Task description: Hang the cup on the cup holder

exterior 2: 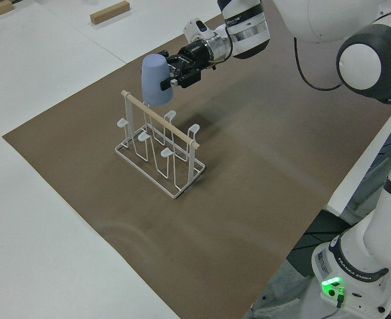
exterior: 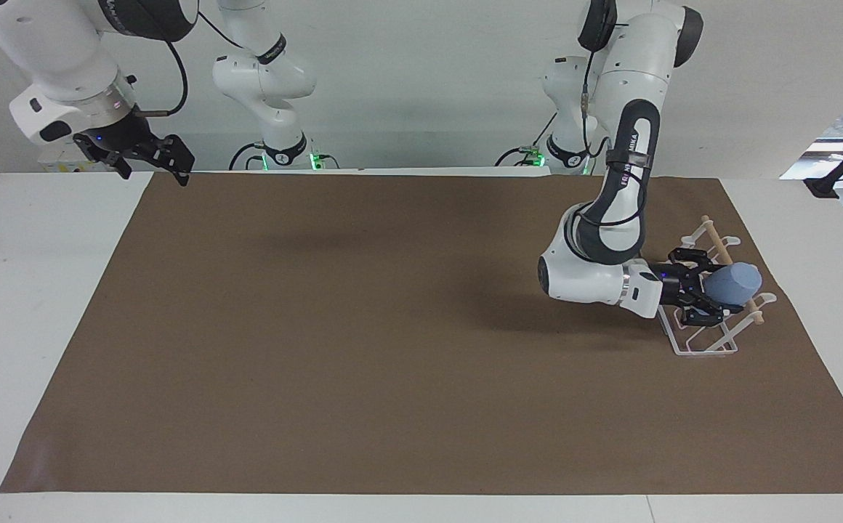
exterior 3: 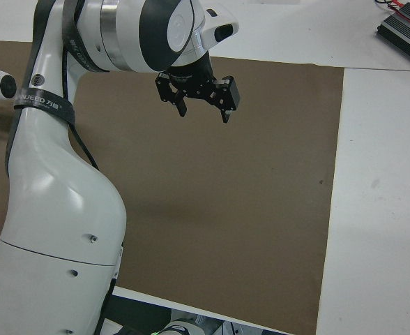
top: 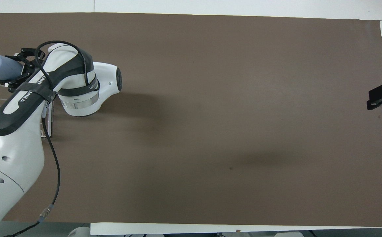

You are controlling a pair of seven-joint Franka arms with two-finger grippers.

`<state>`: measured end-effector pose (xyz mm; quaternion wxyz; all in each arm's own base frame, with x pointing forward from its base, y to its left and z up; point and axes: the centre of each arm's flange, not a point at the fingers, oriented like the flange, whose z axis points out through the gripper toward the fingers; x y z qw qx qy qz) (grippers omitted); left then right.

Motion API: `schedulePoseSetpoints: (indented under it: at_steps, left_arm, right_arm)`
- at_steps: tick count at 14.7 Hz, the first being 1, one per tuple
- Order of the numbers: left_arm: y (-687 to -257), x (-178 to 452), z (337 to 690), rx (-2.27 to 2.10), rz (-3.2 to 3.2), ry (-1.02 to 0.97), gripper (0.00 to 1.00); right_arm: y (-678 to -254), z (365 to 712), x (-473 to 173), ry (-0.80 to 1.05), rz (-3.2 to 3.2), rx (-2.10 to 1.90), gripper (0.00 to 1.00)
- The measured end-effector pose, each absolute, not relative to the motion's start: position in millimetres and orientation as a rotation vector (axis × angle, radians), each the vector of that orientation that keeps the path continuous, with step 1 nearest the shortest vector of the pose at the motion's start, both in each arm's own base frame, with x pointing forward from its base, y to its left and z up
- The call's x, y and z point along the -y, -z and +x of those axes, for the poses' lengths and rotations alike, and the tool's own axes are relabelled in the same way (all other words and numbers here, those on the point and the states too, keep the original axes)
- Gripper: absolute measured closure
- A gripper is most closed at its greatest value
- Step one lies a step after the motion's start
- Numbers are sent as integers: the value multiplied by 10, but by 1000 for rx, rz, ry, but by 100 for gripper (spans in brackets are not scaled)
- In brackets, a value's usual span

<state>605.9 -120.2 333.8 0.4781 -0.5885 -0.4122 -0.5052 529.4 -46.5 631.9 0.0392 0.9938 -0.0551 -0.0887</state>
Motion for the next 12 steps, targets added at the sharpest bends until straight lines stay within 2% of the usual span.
schedulePoseSetpoints:
  at_steps: [8, 10, 12]
  left_arm:
    - [-3240, 1242, 6074, 1016, -1493, 1220, 18]
    - [-3256, 1263, 6091, 1029, -1505, 1220, 2]
    - [-3311, 1314, 6108, 1066, -1516, 1208, 0]
  right_arm:
    - [-6319, 5294, 464, 272, 3047, 169, 0]
    - [-6319, 5294, 464, 272, 3047, 169, 0]
    - [-6319, 5294, 464, 272, 3047, 169, 0]
